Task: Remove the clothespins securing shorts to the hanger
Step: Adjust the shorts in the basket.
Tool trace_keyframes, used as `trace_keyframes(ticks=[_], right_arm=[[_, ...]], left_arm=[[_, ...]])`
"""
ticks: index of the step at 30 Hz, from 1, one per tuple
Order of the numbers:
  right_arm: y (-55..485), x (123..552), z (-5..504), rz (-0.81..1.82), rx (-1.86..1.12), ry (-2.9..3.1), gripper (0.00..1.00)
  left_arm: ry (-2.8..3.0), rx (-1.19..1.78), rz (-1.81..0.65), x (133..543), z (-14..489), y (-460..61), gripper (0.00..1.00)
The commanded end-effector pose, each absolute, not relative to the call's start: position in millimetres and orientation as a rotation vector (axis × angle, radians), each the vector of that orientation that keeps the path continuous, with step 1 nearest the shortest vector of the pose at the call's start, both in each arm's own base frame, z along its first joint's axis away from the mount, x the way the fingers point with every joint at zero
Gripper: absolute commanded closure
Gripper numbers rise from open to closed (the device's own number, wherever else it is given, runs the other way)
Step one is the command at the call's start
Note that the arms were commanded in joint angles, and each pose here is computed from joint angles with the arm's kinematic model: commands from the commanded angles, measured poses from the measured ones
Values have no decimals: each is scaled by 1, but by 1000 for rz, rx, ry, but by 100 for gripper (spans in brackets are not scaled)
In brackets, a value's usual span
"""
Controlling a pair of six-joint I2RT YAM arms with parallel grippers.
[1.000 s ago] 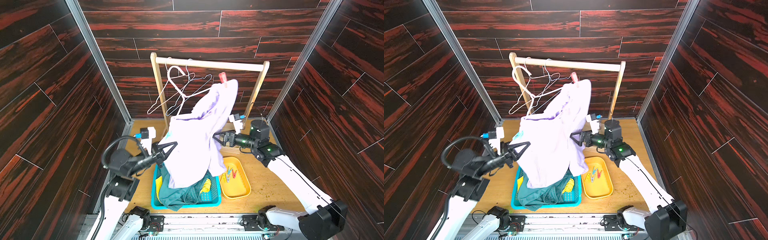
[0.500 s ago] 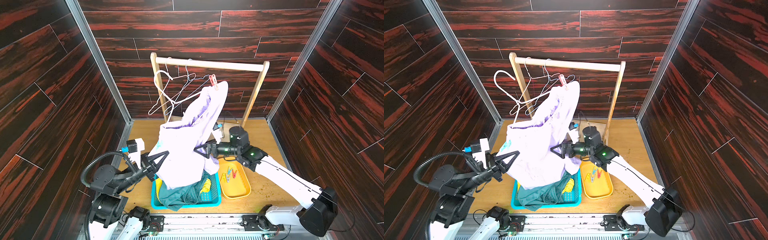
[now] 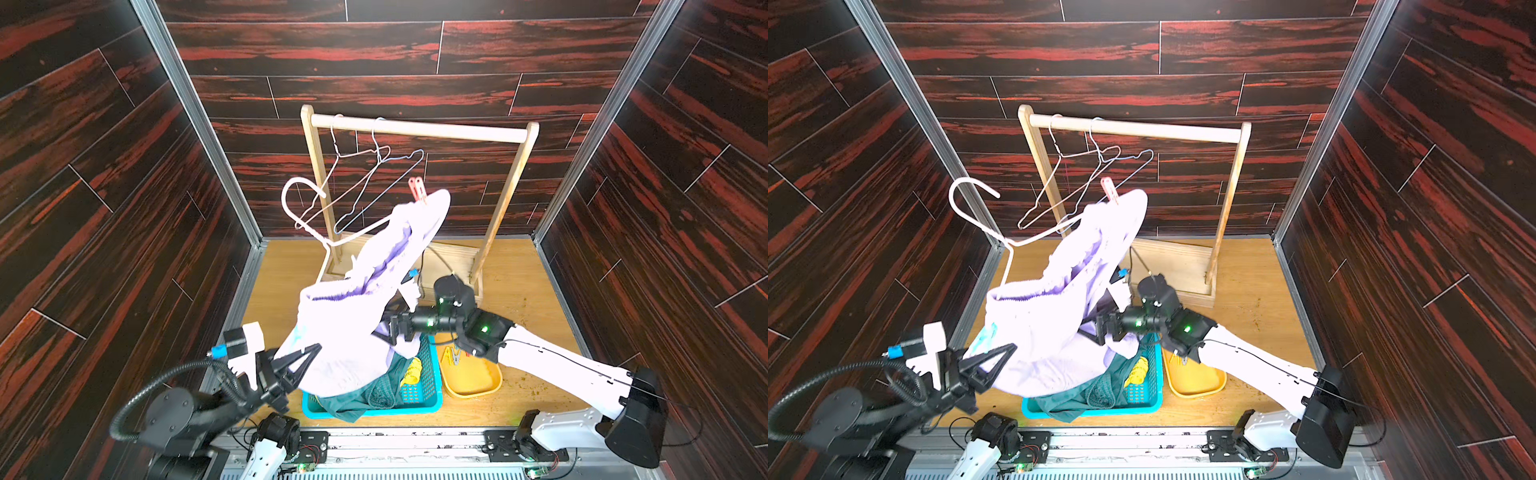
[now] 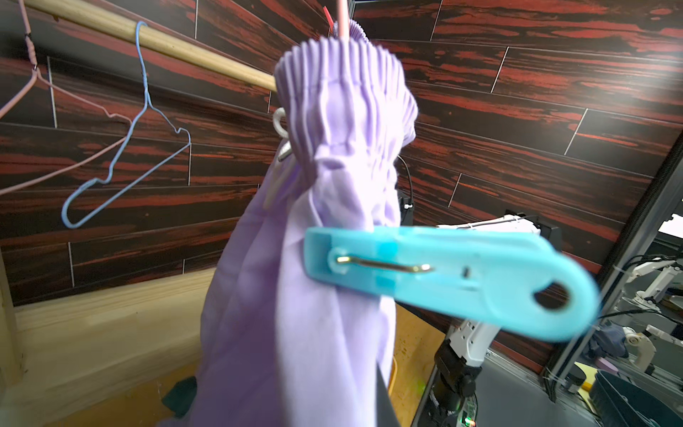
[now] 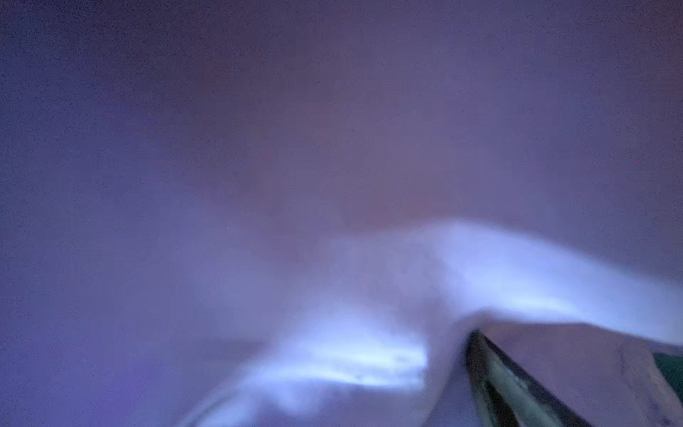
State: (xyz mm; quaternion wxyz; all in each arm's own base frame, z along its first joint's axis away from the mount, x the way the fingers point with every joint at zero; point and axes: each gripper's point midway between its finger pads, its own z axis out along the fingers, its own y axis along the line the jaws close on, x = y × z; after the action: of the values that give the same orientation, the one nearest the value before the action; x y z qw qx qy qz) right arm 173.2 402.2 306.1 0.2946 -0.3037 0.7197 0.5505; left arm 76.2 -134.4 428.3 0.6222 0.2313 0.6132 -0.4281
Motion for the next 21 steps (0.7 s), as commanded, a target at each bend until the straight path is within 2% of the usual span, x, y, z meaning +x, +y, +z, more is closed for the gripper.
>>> trace_keyframes(ticks=[1, 10, 21], right_arm=[[412, 170, 285, 1449, -775, 1938, 2], [401, 158, 222, 1456, -712, 2026, 2], [401, 157, 173, 1391, -763, 2105, 2]], left_arm=[[1371, 539, -974, 59, 433, -130, 100], [1417, 470, -1043, 58, 399, -129, 100], [1535, 447, -1035, 104, 342, -139, 100]])
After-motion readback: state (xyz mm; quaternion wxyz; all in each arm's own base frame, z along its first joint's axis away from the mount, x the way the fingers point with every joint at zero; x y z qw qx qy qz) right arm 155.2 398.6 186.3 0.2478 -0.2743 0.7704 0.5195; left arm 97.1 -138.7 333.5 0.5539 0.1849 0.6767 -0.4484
